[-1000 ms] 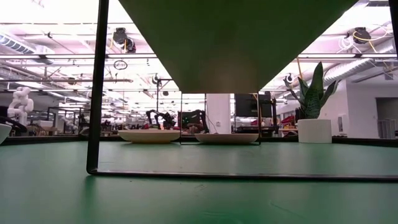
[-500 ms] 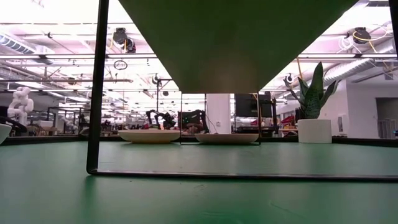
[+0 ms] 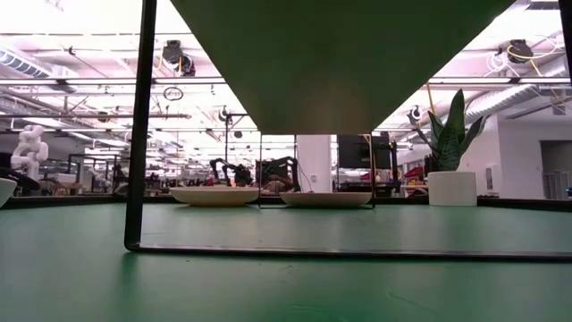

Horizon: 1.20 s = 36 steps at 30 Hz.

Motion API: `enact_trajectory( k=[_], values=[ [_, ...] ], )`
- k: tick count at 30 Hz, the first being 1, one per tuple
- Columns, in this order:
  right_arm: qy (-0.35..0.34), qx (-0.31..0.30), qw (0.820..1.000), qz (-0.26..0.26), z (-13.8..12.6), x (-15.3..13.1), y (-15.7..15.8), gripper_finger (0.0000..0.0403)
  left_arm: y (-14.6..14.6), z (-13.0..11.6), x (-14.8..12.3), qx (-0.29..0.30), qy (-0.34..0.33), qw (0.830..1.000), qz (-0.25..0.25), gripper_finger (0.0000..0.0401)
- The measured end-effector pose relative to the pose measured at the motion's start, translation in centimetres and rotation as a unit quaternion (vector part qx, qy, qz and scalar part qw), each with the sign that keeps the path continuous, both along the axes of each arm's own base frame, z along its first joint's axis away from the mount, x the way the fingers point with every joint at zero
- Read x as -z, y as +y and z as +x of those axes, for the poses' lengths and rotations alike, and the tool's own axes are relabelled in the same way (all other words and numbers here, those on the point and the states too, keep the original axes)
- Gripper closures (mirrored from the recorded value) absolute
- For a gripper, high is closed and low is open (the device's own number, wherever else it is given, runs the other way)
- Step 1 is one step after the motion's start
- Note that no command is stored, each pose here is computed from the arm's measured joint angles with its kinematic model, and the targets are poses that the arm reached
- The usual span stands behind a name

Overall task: Place and stack plates onto a shelf
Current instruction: Stack the grey plate on top of the light green plate on the shelf

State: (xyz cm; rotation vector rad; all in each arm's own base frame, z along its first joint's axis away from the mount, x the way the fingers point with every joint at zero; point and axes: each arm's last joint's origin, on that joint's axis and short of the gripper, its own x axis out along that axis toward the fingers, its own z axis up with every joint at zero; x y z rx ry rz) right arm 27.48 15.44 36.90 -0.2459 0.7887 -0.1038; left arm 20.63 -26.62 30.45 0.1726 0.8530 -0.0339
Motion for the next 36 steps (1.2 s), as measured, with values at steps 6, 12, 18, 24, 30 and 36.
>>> enact_trajectory(
  k=[6,12,18,24,30,36],
  values=[
    [-0.013,-0.023,1.000,0.002,-1.5,1.4,3.1,0.0238,-1.9,-1.2,2.6,0.018,0.031,0.998,-0.051,0.0220],
    [-0.011,-0.044,0.999,0.009,-2.5,3.5,4.9,0.0238,-3.3,-1.9,4.3,0.050,0.058,0.988,-0.133,0.0219],
    [-0.008,-0.052,0.999,0.009,-2.8,3.9,5.3,0.0238,-3.5,-2.6,6.0,0.024,0.078,0.982,-0.168,0.0219],
    [-0.011,-0.052,0.998,0.015,-2.9,3.8,5.5,0.0238,-4.4,-3.8,7.5,0.035,0.079,0.973,-0.216,0.0219],
    [-0.013,-0.039,0.999,0.028,-2.9,3.8,5.5,0.0238,-4.8,-4.5,7.8,0.050,0.067,0.973,-0.214,0.0219],
    [-0.018,-0.039,0.999,0.032,-2.8,3.8,5.5,0.0238,-5.6,-5.0,9.2,0.059,0.078,0.977,-0.192,0.0219]
  ],
)
